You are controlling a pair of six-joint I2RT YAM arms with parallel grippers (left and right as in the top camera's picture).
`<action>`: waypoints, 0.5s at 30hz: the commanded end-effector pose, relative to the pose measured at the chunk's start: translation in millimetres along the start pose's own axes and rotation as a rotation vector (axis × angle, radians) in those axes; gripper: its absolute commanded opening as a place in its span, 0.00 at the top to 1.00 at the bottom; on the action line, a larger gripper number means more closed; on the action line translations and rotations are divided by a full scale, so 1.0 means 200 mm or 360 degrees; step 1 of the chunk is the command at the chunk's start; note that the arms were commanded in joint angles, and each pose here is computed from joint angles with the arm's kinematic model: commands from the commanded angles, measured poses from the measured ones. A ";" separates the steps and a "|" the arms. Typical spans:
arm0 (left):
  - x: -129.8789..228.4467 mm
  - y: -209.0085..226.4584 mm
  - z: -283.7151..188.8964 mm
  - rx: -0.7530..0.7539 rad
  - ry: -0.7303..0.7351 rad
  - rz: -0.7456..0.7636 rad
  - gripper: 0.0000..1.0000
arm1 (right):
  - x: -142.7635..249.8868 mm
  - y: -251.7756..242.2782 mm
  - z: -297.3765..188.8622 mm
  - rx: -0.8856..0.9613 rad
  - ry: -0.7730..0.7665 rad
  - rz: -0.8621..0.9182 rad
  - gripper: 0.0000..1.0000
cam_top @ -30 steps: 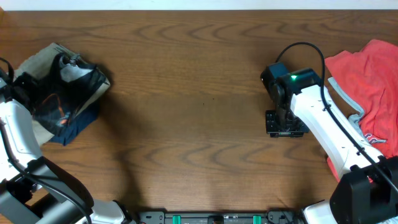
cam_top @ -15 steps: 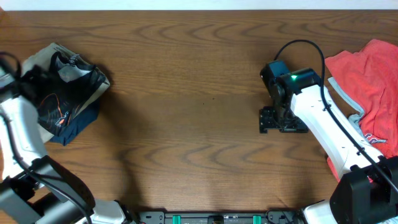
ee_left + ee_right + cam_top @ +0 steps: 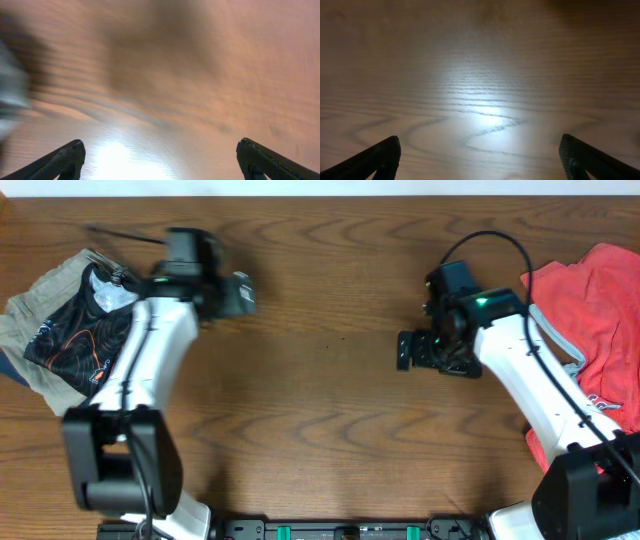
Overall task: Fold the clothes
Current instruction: 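Release the bundle and raise the left gripper away from the pile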
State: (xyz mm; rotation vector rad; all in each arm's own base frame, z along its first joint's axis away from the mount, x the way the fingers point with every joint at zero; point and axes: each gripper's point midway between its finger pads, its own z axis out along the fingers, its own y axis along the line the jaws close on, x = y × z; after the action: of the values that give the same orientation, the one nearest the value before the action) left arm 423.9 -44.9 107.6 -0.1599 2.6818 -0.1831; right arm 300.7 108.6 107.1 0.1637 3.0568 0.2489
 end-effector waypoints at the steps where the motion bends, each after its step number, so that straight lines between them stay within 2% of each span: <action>1: 0.20 -0.15 0.06 0.0018 0.0212 0.0253 0.02 | -0.04 -0.01 -0.05 -0.0218 0.0001 0.0036 0.01; 4: 0.39 -0.20 0.03 -0.0006 0.0439 0.0305 0.02 | -0.04 -0.07 -0.07 -0.0276 0.0028 0.0053 0.01; 7: 0.55 -0.16 -0.03 -0.0070 0.0655 0.0246 0.02 | -0.01 -0.16 -0.08 -0.0252 0.0085 0.0047 0.01; 15: 0.82 0.00 -0.22 -0.0238 0.1096 0.0051 0.02 | 0.13 -0.26 -0.07 -0.0141 0.0260 0.0075 0.01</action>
State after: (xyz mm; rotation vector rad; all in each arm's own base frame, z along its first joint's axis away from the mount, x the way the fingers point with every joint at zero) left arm 266.6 -70.0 74.4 -0.0378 3.3482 -0.0456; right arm 274.5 59.8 110.2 0.2687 3.1887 0.4244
